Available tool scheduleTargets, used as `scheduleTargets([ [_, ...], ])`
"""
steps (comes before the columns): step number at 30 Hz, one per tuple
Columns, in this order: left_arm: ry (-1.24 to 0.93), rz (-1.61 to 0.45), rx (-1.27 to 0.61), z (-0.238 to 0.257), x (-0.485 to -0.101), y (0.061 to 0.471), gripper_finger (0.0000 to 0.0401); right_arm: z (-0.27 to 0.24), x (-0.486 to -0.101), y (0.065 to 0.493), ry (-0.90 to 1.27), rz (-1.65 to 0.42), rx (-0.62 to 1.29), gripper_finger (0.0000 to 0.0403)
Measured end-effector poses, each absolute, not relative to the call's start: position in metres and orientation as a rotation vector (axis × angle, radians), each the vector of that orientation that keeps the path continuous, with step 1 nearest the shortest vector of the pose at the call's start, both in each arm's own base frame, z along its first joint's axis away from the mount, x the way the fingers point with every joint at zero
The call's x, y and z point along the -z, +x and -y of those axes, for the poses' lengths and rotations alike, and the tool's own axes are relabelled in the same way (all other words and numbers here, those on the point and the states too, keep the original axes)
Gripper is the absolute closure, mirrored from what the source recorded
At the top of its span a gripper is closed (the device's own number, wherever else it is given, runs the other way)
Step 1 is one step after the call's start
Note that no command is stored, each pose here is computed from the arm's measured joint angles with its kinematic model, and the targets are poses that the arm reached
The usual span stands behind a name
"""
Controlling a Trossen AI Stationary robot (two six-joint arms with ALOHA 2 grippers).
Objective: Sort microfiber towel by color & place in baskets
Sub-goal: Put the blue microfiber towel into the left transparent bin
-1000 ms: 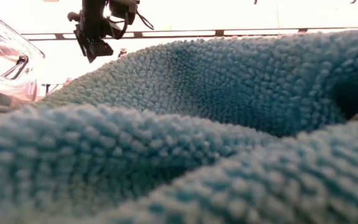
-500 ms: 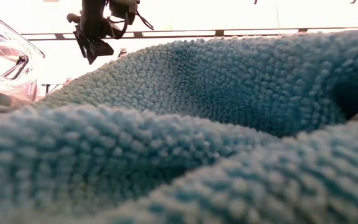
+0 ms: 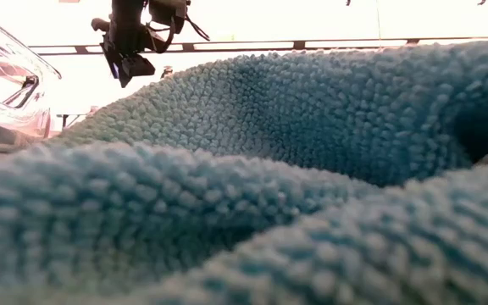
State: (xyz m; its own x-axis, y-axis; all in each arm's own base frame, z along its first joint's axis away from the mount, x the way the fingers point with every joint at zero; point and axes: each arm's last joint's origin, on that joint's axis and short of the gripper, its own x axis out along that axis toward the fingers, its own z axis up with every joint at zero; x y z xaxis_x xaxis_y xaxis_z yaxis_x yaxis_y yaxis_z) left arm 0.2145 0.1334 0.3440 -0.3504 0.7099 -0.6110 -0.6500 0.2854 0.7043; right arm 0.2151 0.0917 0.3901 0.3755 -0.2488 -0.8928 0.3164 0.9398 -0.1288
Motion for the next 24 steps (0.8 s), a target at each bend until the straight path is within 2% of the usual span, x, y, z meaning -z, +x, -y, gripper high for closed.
scheduleTargets([
  [8, 0.069, -1.326, -1.394, -0.134, -0.344, 0.215, 0.0241, -0.091, -0.391, 0.216, 0.045, -1.105, 0.39, 0.0394],
  [15, 0.159, -1.347, -1.297, -0.137, -0.345, 0.223, 0.0241, -0.09, -0.391, 0.216, 0.027, -1.082, 0.413, 0.0394],
  [20, 0.155, -1.384, -1.111, -0.141, -0.343, 0.229, 0.0241, -0.09, -0.391, 0.216, 0.027, -1.082, 0.414, 0.0394],
  [24, 0.021, -1.382, -0.919, -0.149, -0.34, 0.229, 0.0241, -0.09, -0.391, 0.216, 0.027, -1.082, 0.413, 0.0394],
])
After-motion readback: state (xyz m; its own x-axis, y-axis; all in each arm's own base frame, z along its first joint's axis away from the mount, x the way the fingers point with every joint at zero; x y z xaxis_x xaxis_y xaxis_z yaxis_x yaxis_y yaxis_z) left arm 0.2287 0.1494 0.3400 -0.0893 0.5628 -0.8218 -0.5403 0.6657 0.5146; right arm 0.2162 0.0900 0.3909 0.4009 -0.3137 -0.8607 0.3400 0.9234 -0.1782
